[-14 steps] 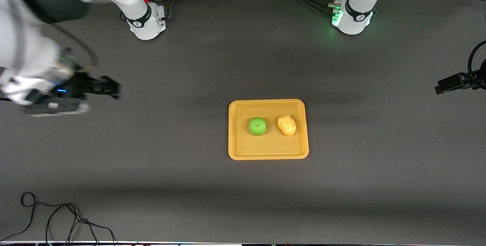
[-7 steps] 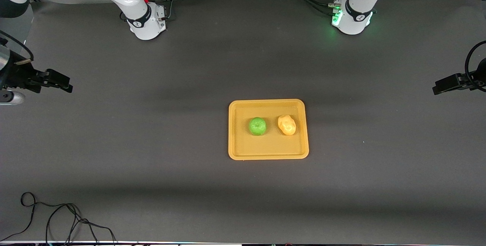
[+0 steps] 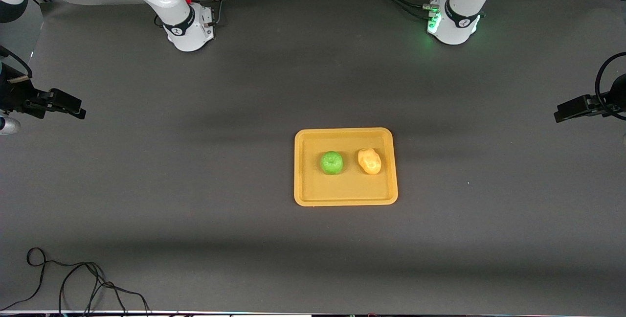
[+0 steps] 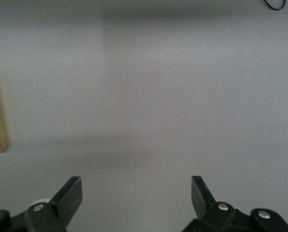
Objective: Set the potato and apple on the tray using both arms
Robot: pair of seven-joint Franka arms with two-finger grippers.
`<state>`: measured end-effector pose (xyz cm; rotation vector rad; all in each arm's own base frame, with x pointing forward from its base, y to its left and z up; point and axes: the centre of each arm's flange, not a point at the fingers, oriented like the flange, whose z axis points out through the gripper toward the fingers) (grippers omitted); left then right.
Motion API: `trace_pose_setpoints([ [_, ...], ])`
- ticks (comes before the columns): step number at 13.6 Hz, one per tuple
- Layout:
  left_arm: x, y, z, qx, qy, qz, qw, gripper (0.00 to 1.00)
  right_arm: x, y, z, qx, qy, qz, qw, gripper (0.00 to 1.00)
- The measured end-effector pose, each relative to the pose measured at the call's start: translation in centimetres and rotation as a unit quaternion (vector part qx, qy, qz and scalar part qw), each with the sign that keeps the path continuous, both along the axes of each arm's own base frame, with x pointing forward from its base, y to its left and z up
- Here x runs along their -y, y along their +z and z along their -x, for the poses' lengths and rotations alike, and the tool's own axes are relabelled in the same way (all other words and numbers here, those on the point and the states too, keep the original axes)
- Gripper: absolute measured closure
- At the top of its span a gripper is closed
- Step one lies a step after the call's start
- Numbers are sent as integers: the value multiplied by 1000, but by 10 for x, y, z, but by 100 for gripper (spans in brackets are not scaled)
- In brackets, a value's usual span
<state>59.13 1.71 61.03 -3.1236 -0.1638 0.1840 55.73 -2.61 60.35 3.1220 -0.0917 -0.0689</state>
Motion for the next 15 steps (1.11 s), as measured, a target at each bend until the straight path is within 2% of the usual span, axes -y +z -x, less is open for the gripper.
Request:
trace_pose_setpoints([
  [15,4,2,-2,9,-9,1,1000,0,9,0,1,0,-8,0,1000,0],
])
